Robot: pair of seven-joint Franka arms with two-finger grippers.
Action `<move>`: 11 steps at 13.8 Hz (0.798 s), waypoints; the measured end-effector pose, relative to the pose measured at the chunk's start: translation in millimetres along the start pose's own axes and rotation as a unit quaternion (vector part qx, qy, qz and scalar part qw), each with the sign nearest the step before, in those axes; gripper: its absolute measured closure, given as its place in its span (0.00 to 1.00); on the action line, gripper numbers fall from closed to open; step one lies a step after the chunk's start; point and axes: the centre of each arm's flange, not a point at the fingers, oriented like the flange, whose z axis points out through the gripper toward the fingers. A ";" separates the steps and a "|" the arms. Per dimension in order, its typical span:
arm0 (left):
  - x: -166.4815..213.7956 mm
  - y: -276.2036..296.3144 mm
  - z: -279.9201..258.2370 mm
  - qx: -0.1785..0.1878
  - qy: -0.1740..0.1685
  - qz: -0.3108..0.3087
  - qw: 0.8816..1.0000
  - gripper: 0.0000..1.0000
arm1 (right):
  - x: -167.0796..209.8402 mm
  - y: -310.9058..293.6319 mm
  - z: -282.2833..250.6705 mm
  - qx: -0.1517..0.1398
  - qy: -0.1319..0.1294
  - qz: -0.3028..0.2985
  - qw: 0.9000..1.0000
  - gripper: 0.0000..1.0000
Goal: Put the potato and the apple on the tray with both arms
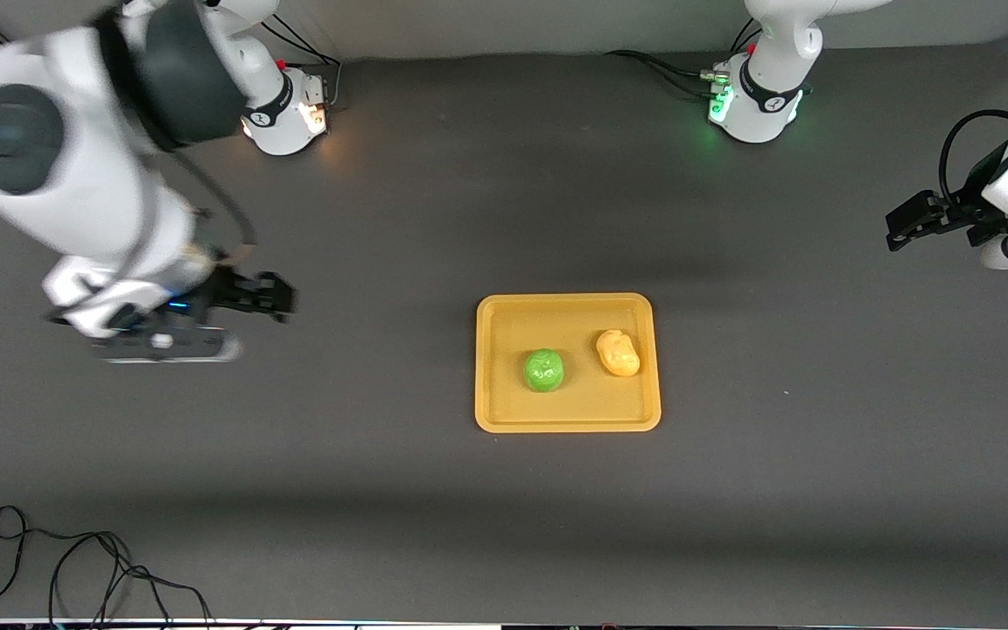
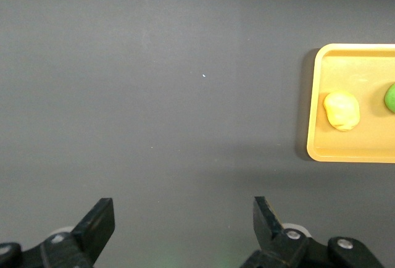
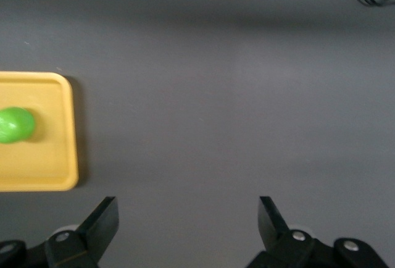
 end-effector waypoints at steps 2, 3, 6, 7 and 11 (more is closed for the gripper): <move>0.0 0.0 0.0 0.000 0.000 0.000 1.000 0.00 | -10.2 55.3 -3.4 0.012 0.001 -0.007 1.000 0.00; 0.0 0.0 0.0 0.000 0.000 0.000 1.000 0.00 | -17.9 82.7 -3.0 0.016 0.003 -0.011 1.000 0.00; 0.1 -0.2 0.1 0.000 0.000 0.000 1.000 0.00 | -46.8 142.0 -5.4 0.026 0.007 -0.019 0.999 0.00; 0.1 -0.2 0.2 0.000 0.000 0.000 1.000 0.00 | -52.7 153.3 -7.8 0.027 0.010 -0.023 0.999 0.00; 0.1 -0.2 0.2 0.000 0.000 0.000 1.000 0.00 | -55.7 199.0 -4.6 0.028 0.014 -0.018 0.999 0.00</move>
